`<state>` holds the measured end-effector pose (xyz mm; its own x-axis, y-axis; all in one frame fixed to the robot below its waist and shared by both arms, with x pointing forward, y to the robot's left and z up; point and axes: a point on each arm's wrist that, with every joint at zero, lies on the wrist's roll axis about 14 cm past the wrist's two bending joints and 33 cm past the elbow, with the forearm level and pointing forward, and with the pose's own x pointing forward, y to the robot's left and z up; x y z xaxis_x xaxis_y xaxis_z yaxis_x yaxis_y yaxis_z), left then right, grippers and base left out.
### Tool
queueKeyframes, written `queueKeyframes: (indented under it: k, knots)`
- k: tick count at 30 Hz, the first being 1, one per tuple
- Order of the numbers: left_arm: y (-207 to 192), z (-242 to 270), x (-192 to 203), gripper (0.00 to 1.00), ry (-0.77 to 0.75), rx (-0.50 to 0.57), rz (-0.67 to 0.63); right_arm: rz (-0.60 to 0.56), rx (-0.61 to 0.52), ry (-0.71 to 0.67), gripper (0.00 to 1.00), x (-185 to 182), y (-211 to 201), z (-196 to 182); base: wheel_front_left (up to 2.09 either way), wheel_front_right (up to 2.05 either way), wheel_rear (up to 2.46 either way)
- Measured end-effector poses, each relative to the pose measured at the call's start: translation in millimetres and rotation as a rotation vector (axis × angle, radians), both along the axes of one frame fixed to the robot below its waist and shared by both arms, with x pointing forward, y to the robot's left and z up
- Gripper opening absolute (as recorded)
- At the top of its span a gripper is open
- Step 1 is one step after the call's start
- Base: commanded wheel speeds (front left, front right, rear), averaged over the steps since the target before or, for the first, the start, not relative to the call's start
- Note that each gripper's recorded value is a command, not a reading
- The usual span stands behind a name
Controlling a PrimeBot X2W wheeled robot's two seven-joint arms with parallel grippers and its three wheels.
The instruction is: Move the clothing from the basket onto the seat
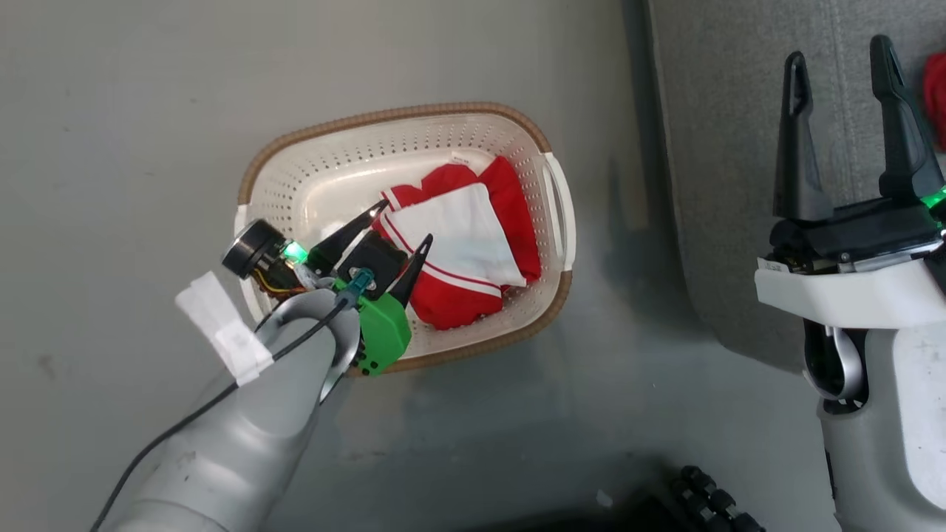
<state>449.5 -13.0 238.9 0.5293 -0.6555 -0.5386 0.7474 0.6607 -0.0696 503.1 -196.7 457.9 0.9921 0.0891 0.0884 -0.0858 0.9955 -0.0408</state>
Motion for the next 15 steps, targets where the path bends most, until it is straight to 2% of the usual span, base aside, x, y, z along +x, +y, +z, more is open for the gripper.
queueKeyframes:
  k: [8, 15]
  knots:
    - [-7, -79, -5, 1.0, 0.101, 0.16, -0.239, 0.011, 0.008, 0.09, 1.0, 14, 7, -52, 0.0, 0.0, 0.0]
    - [-32, -115, -8, 1.0, 0.106, 0.2, -0.408, -0.015, -0.005, 0.162, 1.0, 10, -2, -81, 0.0, 0.0, 0.0]
